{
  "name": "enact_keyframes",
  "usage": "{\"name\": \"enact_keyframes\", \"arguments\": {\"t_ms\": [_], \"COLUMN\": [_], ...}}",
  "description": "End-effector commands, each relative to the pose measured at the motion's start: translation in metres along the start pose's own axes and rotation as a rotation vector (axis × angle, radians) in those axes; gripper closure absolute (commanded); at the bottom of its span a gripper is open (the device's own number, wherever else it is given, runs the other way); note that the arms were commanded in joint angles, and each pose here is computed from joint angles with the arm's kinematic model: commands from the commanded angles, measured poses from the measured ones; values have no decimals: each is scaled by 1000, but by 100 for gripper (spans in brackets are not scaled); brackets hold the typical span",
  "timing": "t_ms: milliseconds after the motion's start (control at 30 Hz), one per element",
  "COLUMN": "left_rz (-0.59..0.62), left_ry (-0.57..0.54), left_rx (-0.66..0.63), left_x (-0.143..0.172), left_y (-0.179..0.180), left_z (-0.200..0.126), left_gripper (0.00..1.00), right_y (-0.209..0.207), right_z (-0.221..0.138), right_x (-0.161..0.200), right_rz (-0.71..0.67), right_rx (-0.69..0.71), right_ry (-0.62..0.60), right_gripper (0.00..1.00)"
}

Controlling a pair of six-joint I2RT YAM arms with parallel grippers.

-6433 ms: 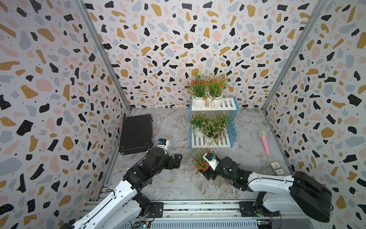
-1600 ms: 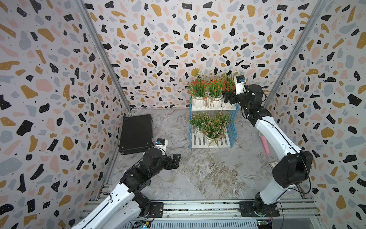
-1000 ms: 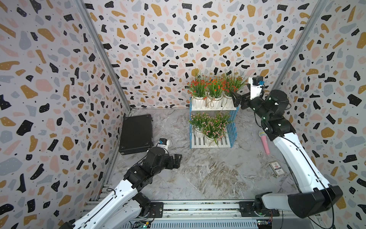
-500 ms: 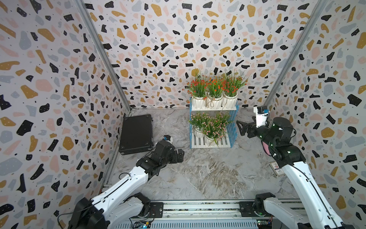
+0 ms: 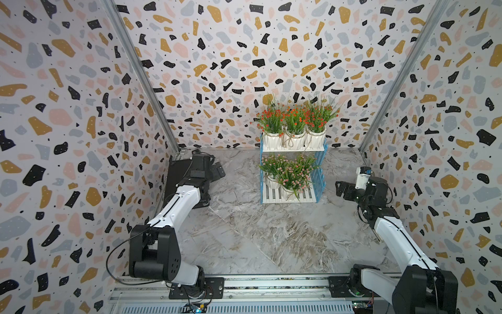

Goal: Place the baby's breath potted plants on the rack by color
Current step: Reset both arms

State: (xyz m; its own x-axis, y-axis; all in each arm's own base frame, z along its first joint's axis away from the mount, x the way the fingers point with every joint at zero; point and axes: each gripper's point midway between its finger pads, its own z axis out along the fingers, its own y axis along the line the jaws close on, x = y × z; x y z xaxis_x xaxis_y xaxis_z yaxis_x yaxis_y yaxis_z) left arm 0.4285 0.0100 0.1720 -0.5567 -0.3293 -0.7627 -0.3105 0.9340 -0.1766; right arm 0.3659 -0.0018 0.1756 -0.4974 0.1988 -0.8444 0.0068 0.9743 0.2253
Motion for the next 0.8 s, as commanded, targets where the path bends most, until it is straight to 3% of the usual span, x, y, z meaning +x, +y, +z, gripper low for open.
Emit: {"name": "enact_keyframes", "arguments": {"t_ms": [0,100,233,367,433,533,633,767], "left_rz": [186,282,316,312,320,291,310,320], "left_ry": [-42,-70,-97,-149,-247,-387,-309,-344], "left_rx": [-83,-61,-22,49,113,100,78,62], "left_x": [16,36,68,70,75,82,85,83], "left_y": [33,36,41,31,24,33,31,31], "left_z": [4,13,23,19,10,-1,5,6], "left_gripper": [1,1,1,1,1,1,1,1], "right_y": [-16,-27,-37,-40,-40,-38,-40,-39], "right_z": [9,21,36,41,44,49,46,47], "right_x": [-9,4,19,26,30,40,47,55], "right_rz": [-34,-68,-105,-127,-124,-140,-141,-149], "right_rx": [75,117,140,143,137,111,115,100], "right_ry": [-80,-53,-50,-96,-80,-79,-131,-147], "right_gripper": [0,0,0,0,0,0,0,0]}}
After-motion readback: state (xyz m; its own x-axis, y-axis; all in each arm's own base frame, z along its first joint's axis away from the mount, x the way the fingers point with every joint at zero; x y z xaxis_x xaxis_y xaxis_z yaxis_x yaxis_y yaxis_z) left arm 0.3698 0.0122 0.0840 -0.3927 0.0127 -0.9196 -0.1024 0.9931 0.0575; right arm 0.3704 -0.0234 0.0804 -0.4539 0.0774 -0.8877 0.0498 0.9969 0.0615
